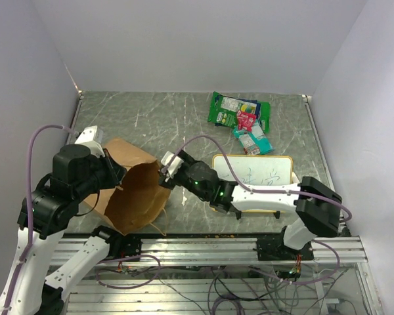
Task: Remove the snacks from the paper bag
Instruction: Adjust the paper bag at the center of the board.
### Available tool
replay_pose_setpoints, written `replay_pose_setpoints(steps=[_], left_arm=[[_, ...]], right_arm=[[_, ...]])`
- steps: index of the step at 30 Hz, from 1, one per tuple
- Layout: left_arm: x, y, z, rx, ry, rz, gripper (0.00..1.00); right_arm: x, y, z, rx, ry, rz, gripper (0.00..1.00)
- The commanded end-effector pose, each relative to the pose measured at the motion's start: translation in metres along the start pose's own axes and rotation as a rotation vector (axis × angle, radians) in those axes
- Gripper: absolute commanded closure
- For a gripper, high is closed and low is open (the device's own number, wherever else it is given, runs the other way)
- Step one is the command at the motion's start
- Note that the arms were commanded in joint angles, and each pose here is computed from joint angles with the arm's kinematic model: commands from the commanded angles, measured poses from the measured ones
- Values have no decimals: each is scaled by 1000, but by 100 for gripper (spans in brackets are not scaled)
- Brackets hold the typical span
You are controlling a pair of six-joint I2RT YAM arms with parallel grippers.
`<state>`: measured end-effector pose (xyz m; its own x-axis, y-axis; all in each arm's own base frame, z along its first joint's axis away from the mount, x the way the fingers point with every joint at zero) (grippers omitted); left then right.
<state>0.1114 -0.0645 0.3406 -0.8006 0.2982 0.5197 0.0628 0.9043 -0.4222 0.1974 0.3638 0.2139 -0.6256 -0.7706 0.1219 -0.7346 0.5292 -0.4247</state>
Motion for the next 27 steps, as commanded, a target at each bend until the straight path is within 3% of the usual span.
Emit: replay_pose_setpoints(steps=[1, 4, 6, 14, 21, 27], left_arm=[[2, -5, -9, 13, -50, 18, 93], [-3, -6, -9, 11, -43, 29, 93], [-8, -8, -9, 10, -31, 37, 93], [-49, -16, -17, -18, -22, 56, 93], [-90, -37, -50, -118, -19, 84, 93], [-82, -32, -52, -168, 0, 46, 93]], right_arm=[[-21, -8, -11, -91, -30, 70, 27], [-34, -13, -16, -99, -38, 88, 33], [-40, -19, -17, -102, -38, 104, 43], [-36, -52, -5, -116, -1, 204, 100], [-13, -77, 9, -107, 38, 284, 100], [8, -52, 10, -156, 29, 135, 100]])
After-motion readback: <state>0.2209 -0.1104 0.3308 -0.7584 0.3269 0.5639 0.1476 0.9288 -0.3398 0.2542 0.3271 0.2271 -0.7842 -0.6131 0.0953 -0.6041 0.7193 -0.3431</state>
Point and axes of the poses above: each gripper's point midway between its finger pads, its own x axis back along the fingers, its own y axis along the line the jaws close on, z = x × y, the point moved 7 cm from there along x, back along the fingers, and after that the axes turned 2 degrees about x, right-handed, at the moved point
